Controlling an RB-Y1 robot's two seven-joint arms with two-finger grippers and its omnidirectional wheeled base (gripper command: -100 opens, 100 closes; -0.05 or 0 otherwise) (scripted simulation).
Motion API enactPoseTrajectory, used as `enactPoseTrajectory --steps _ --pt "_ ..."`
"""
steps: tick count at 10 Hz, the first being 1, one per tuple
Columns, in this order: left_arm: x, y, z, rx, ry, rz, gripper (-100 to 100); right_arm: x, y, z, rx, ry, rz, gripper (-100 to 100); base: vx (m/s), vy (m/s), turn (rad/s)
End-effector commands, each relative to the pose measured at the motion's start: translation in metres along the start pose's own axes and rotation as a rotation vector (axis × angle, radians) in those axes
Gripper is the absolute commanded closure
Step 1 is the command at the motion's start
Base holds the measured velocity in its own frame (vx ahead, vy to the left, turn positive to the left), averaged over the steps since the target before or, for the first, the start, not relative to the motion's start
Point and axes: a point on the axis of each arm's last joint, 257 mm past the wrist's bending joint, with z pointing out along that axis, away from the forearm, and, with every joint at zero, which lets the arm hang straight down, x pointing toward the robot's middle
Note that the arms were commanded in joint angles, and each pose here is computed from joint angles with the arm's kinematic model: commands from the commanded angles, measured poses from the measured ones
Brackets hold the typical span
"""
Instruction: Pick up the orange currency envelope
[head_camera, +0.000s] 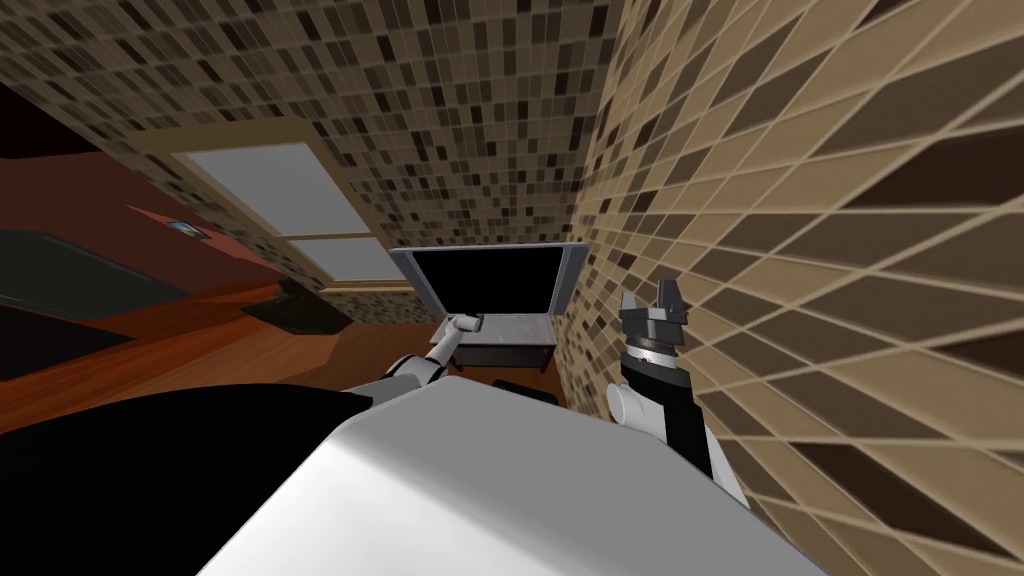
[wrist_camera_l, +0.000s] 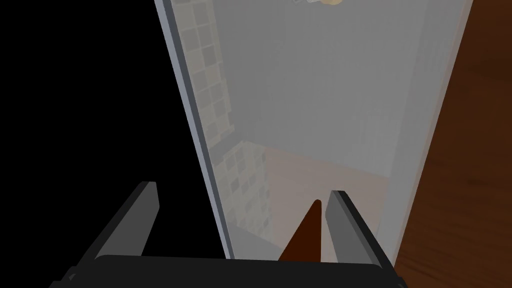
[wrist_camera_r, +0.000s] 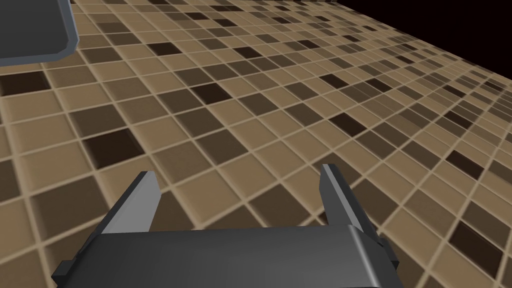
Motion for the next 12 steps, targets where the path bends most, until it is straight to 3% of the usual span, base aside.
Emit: enactPoseTrajectory --steps 1,2,3,4,5,7,8,12 --pt "-0.013 0.004 0.001 -0.057 -0.021 0.017 -100 0.0 0.0 0.0 0.0 0.0 0.0 0 0.04 -0.016 0.057" --pt "-0.014 0.015 0.002 -0.092 -0.023 0.015 -100 0.0 0.0 0.0 0.0 0.0 0.0 0 0.04 -0.016 0.026" --pt "-0.024 0.008 0.001 -0.115 -0.04 0.03 -100 0.0 0.0 0.0 0.0 0.0 0.0 0 0.042 -0.015 0.05" --pt "-0.026 0.023 0.002 -0.157 -0.043 0.027 -100 0.0 0.0 0.0 0.0 0.0 0.0 0 0.038 -0.009 0.023" --pt "-0.026 0.023 0.002 -0.157 -0.043 0.027 -100 0.0 0.0 0.0 0.0 0.0 0.0 0 0.017 -0.002 0.0" --pt "-0.039 0.029 0.001 -0.217 -0.063 0.037 -100 0.0 0.0 0.0 0.0 0.0 0.0 0 0.035 -0.007 0.042" --pt "-0.049 0.021 -0.005 -0.246 -0.078 0.05 -100 0.0 0.0 0.0 0.0 0.0 0.0 0 0.05 -0.015 0.057" --pt "-0.065 0.038 -0.008 -0.328 -0.101 0.05 -100 0.0 0.0 0.0 0.0 0.0 0.0 0 0.031 -0.005 0.025"
